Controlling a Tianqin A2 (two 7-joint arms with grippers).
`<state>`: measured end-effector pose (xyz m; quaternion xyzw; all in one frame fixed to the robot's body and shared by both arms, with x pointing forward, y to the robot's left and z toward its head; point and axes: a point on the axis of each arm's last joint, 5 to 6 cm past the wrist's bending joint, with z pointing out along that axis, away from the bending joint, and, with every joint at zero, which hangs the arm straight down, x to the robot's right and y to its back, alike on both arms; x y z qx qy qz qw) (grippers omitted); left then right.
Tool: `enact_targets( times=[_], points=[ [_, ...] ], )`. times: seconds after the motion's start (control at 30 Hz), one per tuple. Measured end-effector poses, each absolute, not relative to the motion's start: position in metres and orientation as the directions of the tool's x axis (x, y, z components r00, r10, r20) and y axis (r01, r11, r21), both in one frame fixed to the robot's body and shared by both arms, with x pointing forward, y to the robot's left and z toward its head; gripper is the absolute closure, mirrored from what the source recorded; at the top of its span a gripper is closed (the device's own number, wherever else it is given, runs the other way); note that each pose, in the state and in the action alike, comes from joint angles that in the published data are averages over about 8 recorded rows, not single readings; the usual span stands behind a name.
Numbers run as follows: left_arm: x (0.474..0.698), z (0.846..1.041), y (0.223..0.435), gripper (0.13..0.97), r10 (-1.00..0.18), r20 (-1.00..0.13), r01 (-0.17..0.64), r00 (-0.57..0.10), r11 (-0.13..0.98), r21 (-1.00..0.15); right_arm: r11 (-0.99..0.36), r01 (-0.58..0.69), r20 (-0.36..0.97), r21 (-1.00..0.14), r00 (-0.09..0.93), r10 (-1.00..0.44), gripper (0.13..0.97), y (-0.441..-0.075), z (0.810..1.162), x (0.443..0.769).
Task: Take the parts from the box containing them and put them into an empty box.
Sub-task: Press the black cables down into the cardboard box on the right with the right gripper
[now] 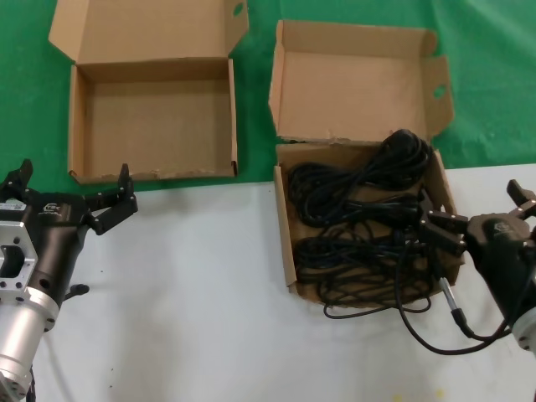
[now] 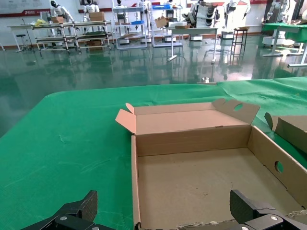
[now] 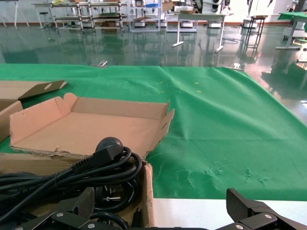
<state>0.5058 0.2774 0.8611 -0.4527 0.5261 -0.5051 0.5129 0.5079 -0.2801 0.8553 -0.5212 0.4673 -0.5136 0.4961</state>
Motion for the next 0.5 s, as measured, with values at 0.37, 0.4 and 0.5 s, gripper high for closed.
enact_targets(
  times=[0.37, 0.4, 0.5],
  points=[
    [0.5058, 0.8611, 0.2774, 0.132, -0.995, -0.082, 0.042, -0.064, 0.080, -0.996, -0.071, 0.022, 0.072, -0.997, 0.036, -0.997, 0.130, -0.2801, 0.8553, 0.5079],
    [0.5058, 0.8611, 0.2774, 0.132, -0.995, -0.082, 0.042, -0.064, 0.080, -0.996, -0.071, 0.022, 0.072, -0.997, 0.036, -0.997, 0.130, -0.2801, 0.8553, 0.5079],
    [0.5058, 0.8611, 0.2774, 0.132, -0.995, -0.082, 0.042, -0.064, 0.080, -0.996, -0.071, 0.022, 0.072, -0.997, 0.036, -0.997, 0.130, -0.2801, 0.8553, 0.5079]
  ],
)
